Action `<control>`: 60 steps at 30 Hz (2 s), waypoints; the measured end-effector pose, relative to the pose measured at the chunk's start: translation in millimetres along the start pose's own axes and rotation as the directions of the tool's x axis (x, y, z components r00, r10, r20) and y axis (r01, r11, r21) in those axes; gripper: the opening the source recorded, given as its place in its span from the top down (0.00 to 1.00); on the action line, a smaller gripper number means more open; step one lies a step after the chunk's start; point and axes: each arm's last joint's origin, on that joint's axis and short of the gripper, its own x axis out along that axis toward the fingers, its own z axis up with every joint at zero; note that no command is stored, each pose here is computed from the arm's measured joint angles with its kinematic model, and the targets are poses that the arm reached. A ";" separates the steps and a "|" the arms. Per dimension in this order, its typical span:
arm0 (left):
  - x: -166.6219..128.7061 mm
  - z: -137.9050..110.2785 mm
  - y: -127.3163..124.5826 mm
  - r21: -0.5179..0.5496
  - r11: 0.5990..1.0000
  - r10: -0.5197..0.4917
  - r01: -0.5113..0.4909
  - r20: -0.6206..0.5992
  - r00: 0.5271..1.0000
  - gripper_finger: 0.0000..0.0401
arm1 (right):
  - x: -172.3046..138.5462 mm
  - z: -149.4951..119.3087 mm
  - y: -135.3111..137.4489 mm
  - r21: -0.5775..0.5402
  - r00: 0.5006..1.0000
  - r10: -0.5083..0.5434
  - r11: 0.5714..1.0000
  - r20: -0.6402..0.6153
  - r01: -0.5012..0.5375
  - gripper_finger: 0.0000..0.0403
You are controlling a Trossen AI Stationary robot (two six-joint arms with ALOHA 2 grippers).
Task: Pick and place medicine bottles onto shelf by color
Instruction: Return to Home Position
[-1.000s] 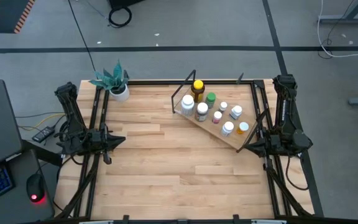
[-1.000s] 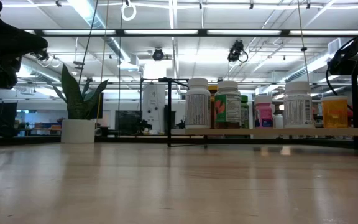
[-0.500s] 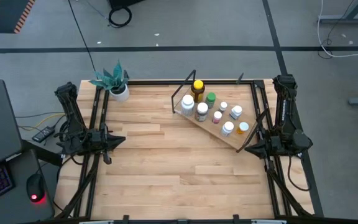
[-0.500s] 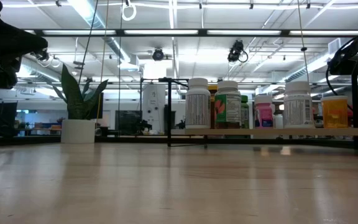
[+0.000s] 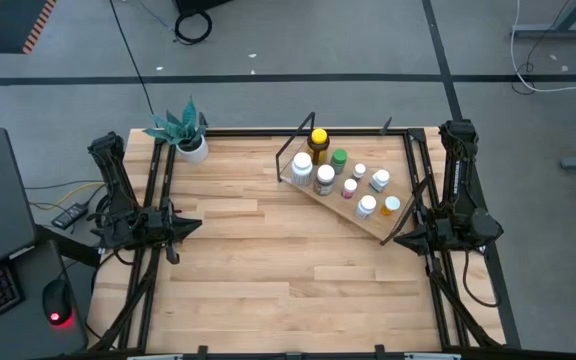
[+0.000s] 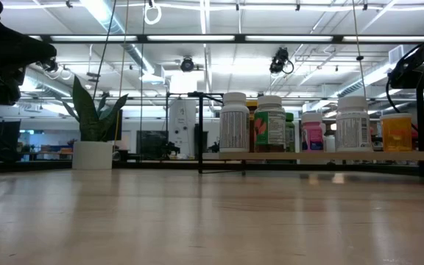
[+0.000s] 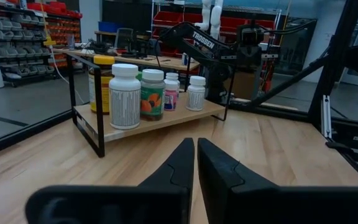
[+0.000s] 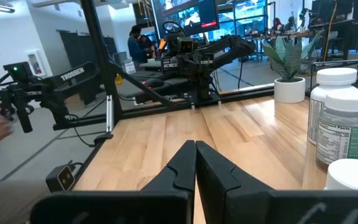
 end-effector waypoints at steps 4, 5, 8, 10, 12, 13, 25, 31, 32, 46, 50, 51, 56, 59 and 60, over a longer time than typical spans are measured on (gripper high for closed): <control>0.0 0.0 0.0 0.000 1.000 0.000 0.000 0.000 1.000 0.91 | 0.0 0.0 0.0 0.000 1.000 0.000 1.000 0.000 0.000 0.96; 0.0 0.0 0.0 0.000 1.000 0.000 0.000 0.000 1.000 0.91 | 0.0 0.0 0.0 0.000 1.000 0.000 1.000 0.000 0.000 0.96; 0.0 0.0 0.0 0.000 1.000 0.000 0.000 0.000 1.000 0.91 | 0.0 0.0 0.0 0.000 1.000 0.000 1.000 0.000 0.000 0.96; 0.0 0.0 0.0 0.000 1.000 0.000 0.000 0.000 1.000 0.92 | 0.0 0.0 0.0 0.000 1.000 0.000 1.000 0.000 0.000 0.96; 0.0 0.0 0.0 0.000 1.000 0.000 0.000 0.000 1.000 0.93 | 0.0 0.0 0.0 0.000 1.000 0.000 1.000 0.000 0.000 0.96; 0.0 0.0 0.0 0.000 1.000 0.000 0.000 0.000 1.000 0.93 | 0.0 0.0 0.0 0.000 1.000 0.000 1.000 0.000 0.000 0.96; 0.0 0.0 0.0 0.000 1.000 0.000 0.000 0.000 1.000 0.91 | 0.0 0.0 0.0 0.000 1.000 0.000 1.000 0.000 0.000 0.96; 0.0 0.0 0.0 0.000 1.000 0.000 0.000 0.000 1.000 0.92 | 0.0 0.0 0.0 0.000 1.000 0.000 1.000 0.000 0.000 0.96; 0.0 0.0 0.0 0.000 1.000 0.000 0.000 0.000 1.000 0.93 | 0.0 0.0 0.0 0.000 1.000 0.000 1.000 0.000 0.000 0.96; 0.0 0.0 0.0 0.000 1.000 0.000 0.000 0.000 1.000 0.91 | 0.0 0.0 0.0 0.000 1.000 0.000 1.000 0.000 0.000 0.96; 0.0 0.0 0.0 0.000 1.000 0.000 0.000 0.000 1.000 0.92 | 0.0 0.0 0.0 0.000 1.000 0.000 1.000 0.000 0.000 0.96; 0.0 0.0 0.0 0.000 1.000 0.000 0.000 0.000 1.000 0.93 | 0.0 0.0 0.0 0.000 1.000 0.000 1.000 0.000 0.000 0.96; 0.0 0.0 0.0 0.000 1.000 0.000 0.000 0.000 1.000 0.94 | 0.0 0.0 0.0 0.000 1.000 0.000 1.000 0.000 0.000 0.96; 0.0 0.0 0.0 0.000 1.000 0.000 0.000 0.000 1.000 0.93 | 0.0 0.0 0.0 0.000 1.000 0.000 1.000 0.000 0.000 0.96; 0.0 0.0 0.0 0.000 1.000 0.000 0.000 0.000 1.000 0.93 | 0.0 0.0 0.0 0.000 1.000 0.000 1.000 0.000 0.000 0.96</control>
